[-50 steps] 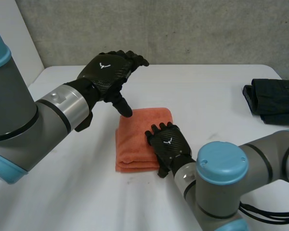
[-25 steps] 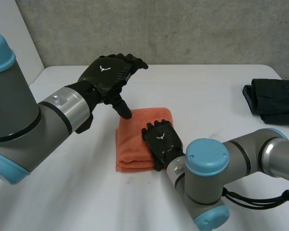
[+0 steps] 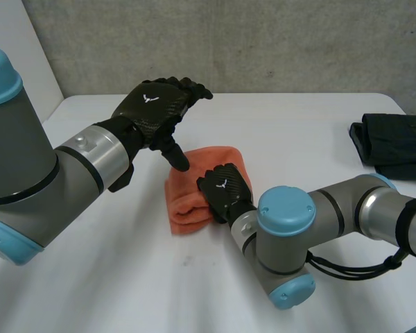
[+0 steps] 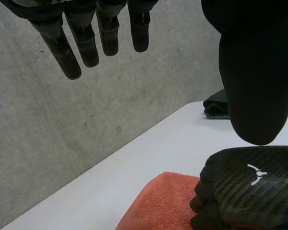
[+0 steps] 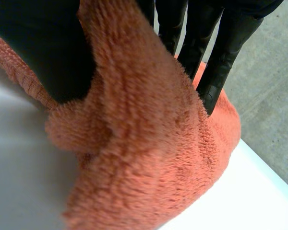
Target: Fold the laundry.
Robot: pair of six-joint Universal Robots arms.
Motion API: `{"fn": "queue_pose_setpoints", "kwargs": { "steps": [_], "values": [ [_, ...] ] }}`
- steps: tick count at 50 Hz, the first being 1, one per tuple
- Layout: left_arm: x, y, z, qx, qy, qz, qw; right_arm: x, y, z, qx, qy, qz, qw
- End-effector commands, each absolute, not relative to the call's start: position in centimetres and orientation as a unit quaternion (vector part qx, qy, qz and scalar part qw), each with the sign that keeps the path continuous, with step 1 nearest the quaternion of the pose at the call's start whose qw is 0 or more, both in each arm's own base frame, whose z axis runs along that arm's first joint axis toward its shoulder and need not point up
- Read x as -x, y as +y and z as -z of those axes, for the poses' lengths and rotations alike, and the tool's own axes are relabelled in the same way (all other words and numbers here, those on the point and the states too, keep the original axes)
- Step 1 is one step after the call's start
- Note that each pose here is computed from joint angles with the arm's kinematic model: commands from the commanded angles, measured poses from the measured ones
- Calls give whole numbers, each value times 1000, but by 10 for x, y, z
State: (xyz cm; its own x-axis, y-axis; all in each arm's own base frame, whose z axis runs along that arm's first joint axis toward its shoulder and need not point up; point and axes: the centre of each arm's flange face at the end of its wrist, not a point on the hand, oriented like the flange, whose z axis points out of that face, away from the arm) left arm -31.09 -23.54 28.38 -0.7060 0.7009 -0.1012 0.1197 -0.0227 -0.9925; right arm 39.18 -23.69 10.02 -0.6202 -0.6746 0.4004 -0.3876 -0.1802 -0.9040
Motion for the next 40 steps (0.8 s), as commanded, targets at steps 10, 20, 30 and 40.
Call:
{"fn": "queue_pose_setpoints", "kwargs": {
  "steps": [10, 20, 30, 40],
  "values": [
    [310, -237, -284, 307, -662, -646, 225, -302, -328, -118, 409, 643, 647, 31],
    [309, -237, -284, 304, -663, -645, 227, -230, -382, -119, 440, 635, 634, -48],
    [306, -242, -284, 299, -666, -647, 222, -210, -426, -151, 477, 583, 656, -54],
    [304, -244, -284, 295, -667, -647, 220, -192, -492, -256, 380, 501, 776, -53]
  ]
}}
